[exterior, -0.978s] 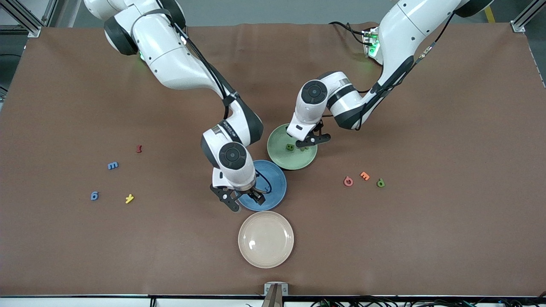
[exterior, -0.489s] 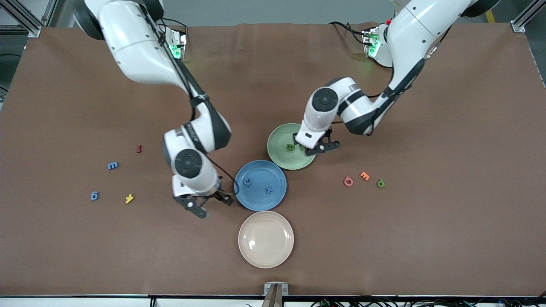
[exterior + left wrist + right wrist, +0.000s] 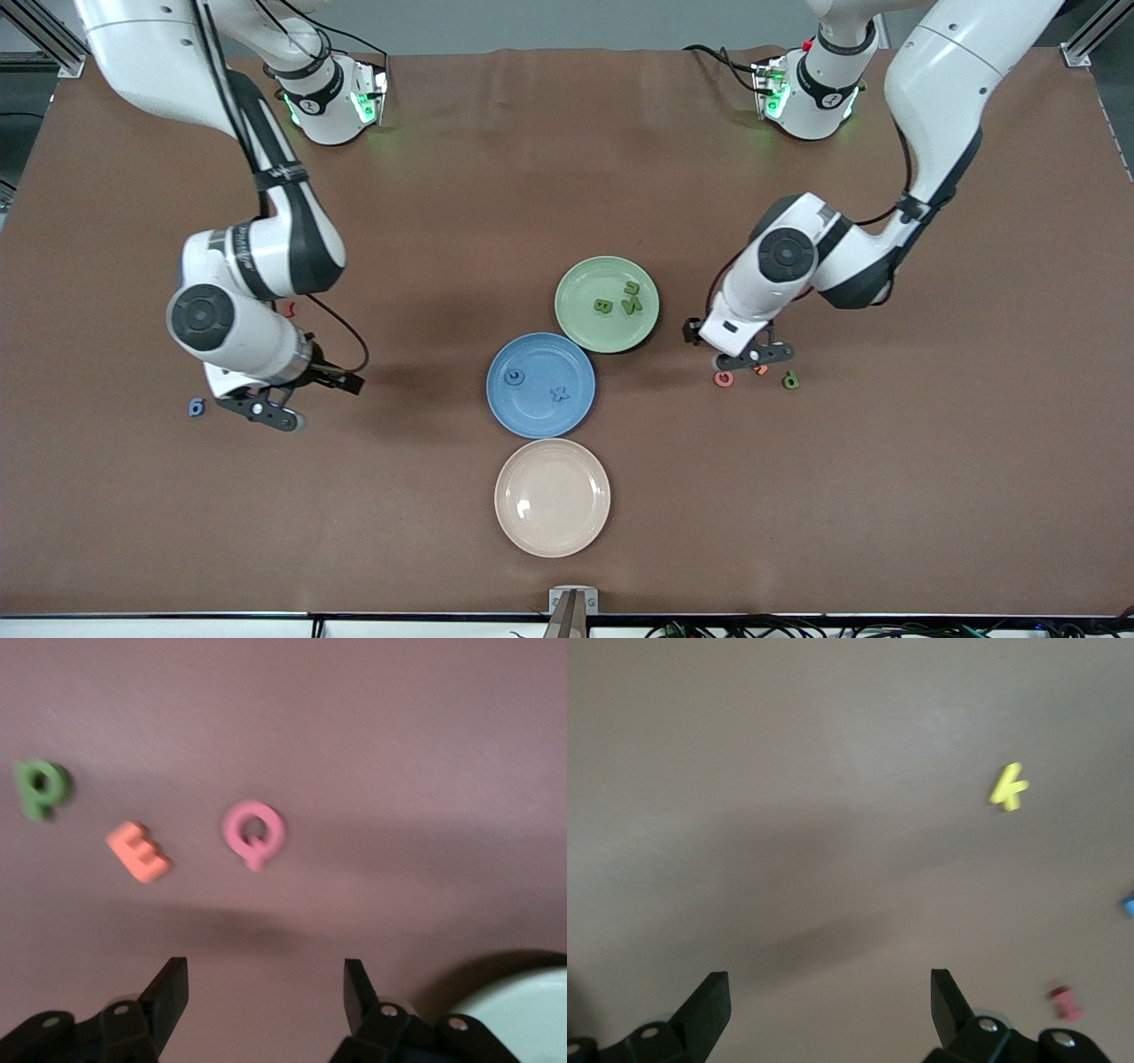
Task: Sort letters by color into matching plates
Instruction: 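Grasp the green p with the left gripper while the right gripper grasps g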
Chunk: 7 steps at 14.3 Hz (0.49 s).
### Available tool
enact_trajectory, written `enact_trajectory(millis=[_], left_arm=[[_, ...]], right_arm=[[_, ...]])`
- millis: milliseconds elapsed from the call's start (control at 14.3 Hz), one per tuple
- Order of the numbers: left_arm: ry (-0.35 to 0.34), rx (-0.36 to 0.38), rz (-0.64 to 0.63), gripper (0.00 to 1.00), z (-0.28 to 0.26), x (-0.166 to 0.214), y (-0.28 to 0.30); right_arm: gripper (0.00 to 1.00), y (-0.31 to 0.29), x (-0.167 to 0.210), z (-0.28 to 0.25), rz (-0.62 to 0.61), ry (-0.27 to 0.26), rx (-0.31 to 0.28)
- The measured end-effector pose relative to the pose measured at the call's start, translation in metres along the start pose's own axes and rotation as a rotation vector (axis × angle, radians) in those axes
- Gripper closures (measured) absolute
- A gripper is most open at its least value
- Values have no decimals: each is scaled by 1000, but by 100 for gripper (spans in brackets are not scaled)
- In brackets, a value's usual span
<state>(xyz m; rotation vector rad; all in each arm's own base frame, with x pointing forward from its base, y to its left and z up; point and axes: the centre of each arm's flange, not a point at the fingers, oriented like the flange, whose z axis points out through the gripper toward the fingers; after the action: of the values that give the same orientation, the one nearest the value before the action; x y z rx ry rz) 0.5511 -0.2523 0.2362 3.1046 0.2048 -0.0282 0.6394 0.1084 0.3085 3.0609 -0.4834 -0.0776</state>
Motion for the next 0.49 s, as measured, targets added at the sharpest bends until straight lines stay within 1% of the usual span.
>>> enact_trajectory(millis=[210, 489], left_arm=[[-1, 1, 21, 21, 0, 19, -34], [-2, 1, 42, 21, 0, 35, -68]], right_arm=[[0, 66, 24, 10, -90, 20, 11], [0, 152, 56, 25, -190, 89, -7]])
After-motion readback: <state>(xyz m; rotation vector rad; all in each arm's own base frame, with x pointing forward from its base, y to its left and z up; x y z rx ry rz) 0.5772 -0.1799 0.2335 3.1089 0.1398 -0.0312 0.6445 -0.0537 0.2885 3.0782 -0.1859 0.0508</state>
